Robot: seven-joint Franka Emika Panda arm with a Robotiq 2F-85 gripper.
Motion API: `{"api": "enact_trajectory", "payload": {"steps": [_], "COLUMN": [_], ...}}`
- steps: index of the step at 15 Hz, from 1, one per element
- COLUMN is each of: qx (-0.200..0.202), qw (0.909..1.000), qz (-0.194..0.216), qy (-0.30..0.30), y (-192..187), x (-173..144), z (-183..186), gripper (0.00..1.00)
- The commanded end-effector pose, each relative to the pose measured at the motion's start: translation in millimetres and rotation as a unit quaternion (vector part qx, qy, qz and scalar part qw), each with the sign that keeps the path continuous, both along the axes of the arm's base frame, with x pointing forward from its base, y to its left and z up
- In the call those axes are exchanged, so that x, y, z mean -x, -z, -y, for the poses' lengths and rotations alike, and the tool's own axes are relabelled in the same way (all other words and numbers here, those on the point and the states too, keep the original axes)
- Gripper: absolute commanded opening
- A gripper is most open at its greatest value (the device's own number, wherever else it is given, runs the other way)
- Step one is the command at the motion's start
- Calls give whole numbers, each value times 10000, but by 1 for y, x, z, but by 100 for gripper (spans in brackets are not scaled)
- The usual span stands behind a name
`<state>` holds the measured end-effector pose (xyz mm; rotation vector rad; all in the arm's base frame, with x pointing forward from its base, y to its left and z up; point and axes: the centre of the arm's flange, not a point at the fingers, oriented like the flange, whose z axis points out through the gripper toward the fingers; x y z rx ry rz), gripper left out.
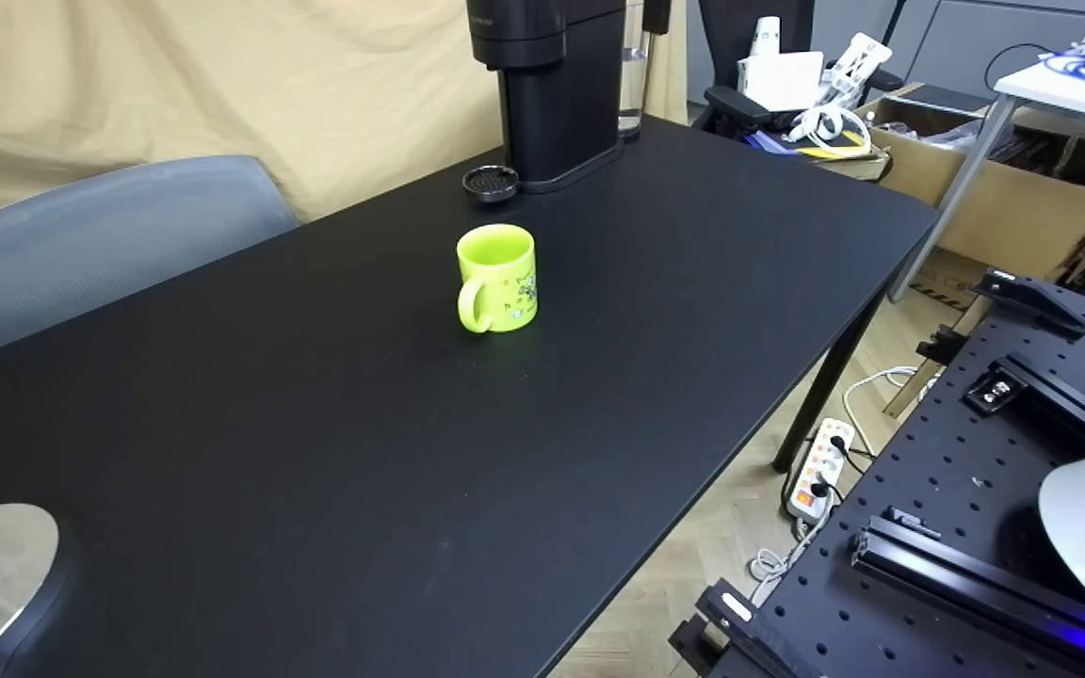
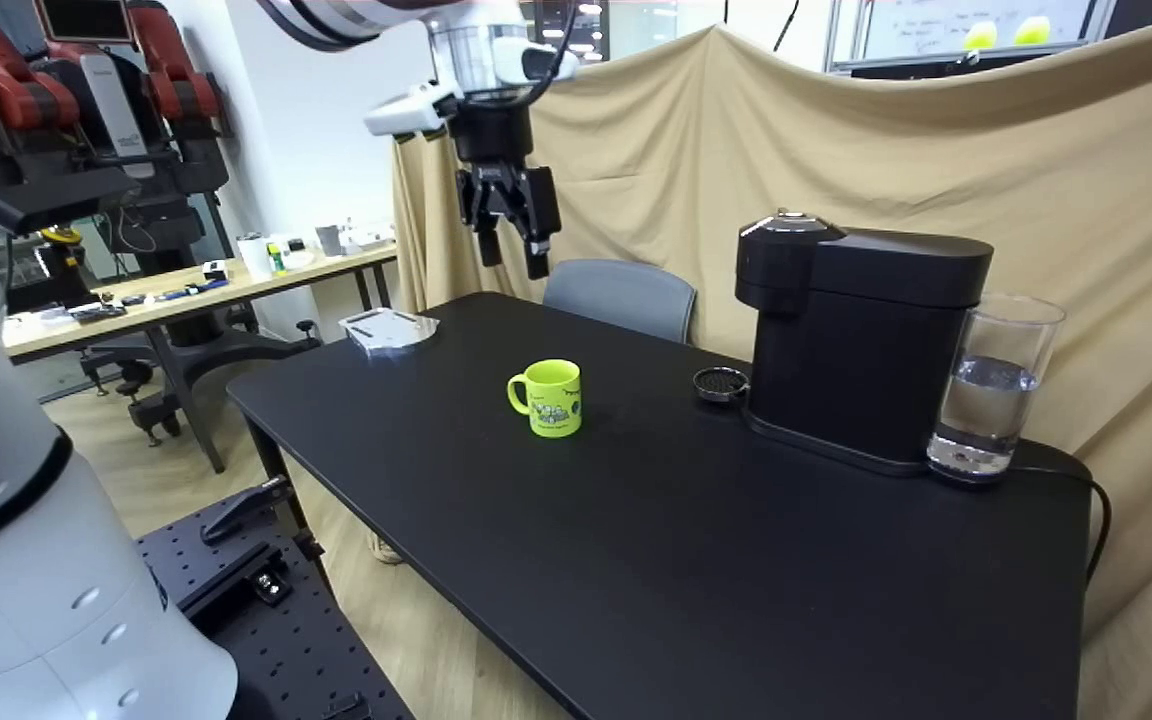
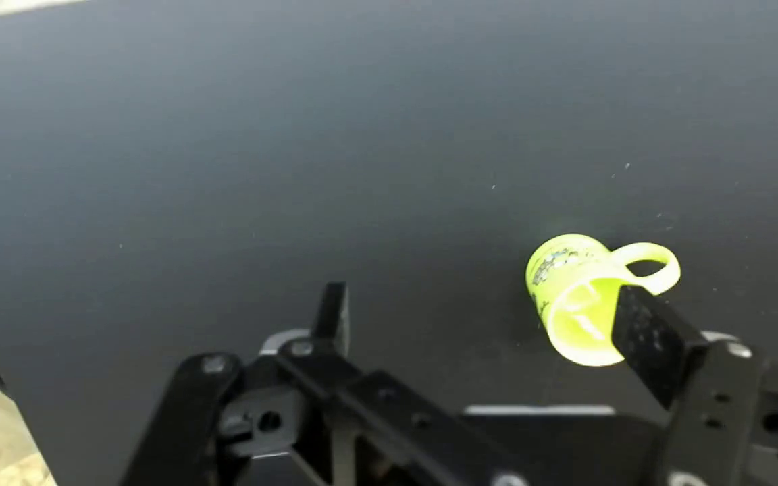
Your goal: Slide the cup backwards
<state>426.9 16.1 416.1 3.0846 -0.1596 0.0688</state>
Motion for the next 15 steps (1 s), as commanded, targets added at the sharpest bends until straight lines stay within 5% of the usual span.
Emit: {"api": "enact_trajectory", "payload": {"steps": [1,7,15], "qx": [237,102,10], "qw": [9994,9997,9990], "qz": [259,-31,-134], "qy": [59,-207,-430], "y": [32,98,123], "x": [-64,-126,-123], "z": [-5,-34,-49], "gripper": [100,100,100]}}
